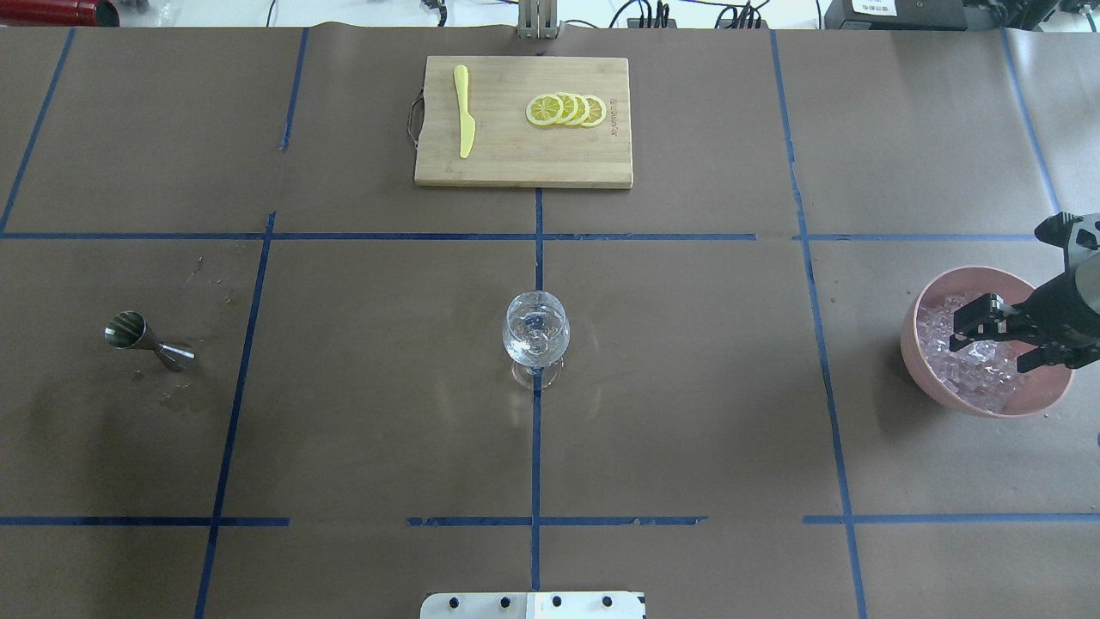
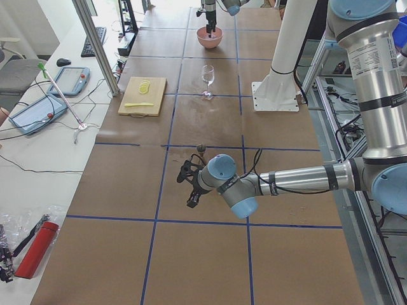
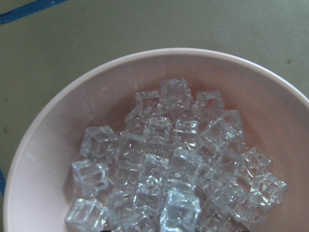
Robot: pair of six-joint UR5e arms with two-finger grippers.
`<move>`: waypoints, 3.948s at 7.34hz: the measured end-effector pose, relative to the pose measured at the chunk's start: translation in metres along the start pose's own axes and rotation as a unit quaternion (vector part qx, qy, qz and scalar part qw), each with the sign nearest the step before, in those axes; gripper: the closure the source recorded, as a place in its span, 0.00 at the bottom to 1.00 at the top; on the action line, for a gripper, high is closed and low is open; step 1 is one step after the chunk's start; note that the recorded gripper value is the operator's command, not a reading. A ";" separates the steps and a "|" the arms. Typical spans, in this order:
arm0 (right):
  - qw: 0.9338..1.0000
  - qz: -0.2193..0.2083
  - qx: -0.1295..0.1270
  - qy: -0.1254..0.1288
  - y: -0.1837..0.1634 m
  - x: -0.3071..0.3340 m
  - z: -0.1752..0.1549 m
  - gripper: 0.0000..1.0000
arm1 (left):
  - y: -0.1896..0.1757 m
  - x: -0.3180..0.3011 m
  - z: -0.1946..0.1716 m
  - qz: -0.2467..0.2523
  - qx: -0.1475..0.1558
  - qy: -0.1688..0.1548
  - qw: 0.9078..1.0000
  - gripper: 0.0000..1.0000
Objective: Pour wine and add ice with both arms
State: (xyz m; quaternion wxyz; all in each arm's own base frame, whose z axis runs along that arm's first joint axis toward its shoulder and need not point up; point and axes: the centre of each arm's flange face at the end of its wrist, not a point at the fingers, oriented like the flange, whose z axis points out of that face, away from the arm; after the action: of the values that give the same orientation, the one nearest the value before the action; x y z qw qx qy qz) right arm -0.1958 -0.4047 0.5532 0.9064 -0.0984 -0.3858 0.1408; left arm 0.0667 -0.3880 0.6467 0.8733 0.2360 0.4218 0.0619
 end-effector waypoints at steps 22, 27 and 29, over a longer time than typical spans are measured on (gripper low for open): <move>0.978 0.073 0.059 -0.186 0.200 -0.469 -0.110 0.28 | -0.003 0.005 -0.007 -0.001 0.024 0.007 1.000 0.00; 0.978 0.081 0.067 -0.180 0.184 -0.457 -0.112 0.00 | -0.002 0.004 -0.006 -0.011 0.023 0.007 1.000 0.00; 0.979 0.099 0.083 -0.158 0.130 -0.399 -0.117 0.00 | -0.001 0.002 -0.004 0.001 0.021 0.004 1.000 0.00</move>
State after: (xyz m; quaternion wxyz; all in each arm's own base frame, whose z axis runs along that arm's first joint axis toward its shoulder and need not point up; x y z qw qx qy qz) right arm -0.3988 -0.4224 0.1682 0.8208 -0.0367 -0.4993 0.2751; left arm 0.0647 -0.3863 0.6422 0.8661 0.2546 0.4267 0.0545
